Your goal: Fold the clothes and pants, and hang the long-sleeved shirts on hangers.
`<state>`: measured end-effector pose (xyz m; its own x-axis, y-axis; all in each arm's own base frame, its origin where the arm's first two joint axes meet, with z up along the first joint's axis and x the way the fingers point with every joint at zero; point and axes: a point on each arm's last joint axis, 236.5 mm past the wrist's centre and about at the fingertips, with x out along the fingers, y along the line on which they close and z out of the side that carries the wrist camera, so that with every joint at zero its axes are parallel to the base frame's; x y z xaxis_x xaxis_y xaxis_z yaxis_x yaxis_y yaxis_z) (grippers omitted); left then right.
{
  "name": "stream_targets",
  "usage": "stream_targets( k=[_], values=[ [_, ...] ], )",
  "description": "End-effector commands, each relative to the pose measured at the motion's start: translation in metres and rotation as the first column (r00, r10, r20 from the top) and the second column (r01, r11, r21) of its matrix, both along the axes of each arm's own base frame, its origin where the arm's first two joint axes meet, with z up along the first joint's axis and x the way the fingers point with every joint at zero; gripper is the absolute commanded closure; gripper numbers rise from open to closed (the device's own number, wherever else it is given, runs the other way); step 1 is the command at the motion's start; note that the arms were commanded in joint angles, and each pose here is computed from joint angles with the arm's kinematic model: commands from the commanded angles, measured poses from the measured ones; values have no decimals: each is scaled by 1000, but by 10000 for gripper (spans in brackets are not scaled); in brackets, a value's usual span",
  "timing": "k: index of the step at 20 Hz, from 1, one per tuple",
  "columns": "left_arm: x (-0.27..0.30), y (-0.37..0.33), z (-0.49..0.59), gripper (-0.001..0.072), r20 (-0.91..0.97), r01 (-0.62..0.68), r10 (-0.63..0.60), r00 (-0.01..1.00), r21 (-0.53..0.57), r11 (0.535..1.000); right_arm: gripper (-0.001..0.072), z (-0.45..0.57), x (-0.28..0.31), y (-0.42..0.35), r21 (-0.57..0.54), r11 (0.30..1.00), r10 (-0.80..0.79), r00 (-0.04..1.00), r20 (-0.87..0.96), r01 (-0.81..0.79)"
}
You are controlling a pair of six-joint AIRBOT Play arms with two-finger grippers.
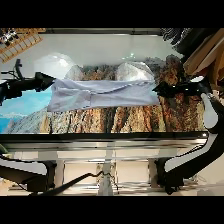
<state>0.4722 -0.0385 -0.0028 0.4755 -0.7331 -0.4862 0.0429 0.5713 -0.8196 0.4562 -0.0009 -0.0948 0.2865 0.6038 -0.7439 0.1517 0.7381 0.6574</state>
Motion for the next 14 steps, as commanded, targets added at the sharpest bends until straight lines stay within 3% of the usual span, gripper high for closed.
stream_targets(
  k=[1, 2, 3, 5, 7, 9, 12, 14],
  values=[
    [-24, -29, -29, 614, -45, 180, -175, 983, 164, 970, 527, -9, 5, 31, 36, 997, 69, 997, 27, -70],
    [-28, -39, -36, 705, -60, 213, -205, 977, 198, 957, 651, -6, 8, 32, 20, 996, 82, 996, 39, -83],
    [-30, -44, -44, 703, -77, 238, -226, 971, 238, 942, 694, -1, 8, 28, -9, 995, 101, 994, 48, -101],
    [-46, -53, -65, 704, -163, 310, -270, 949, 324, 894, 696, 13, -8, -12, -185, 978, 99, 995, -2, -98],
    [-65, -64, -83, 704, -258, 391, -308, 916, 388, 835, 697, 45, -31, -75, -404, 913, 45, 998, -35, -55],
    [-76, -95, -88, 703, -282, 456, -368, 886, 386, 802, 698, 93, -55, -124, -523, 852, -14, 1000, 5, 14],
    [-90, -156, -91, 704, -261, 529, -461, 848, 361, 768, 699, 156, -69, -137, -526, 834, -122, 986, 117, 165],
    [-88, -174, -96, 703, -249, 518, -454, 855, 380, 767, 699, 184, -64, -75, -423, 898, -53, 985, 163, 119]
  ],
)
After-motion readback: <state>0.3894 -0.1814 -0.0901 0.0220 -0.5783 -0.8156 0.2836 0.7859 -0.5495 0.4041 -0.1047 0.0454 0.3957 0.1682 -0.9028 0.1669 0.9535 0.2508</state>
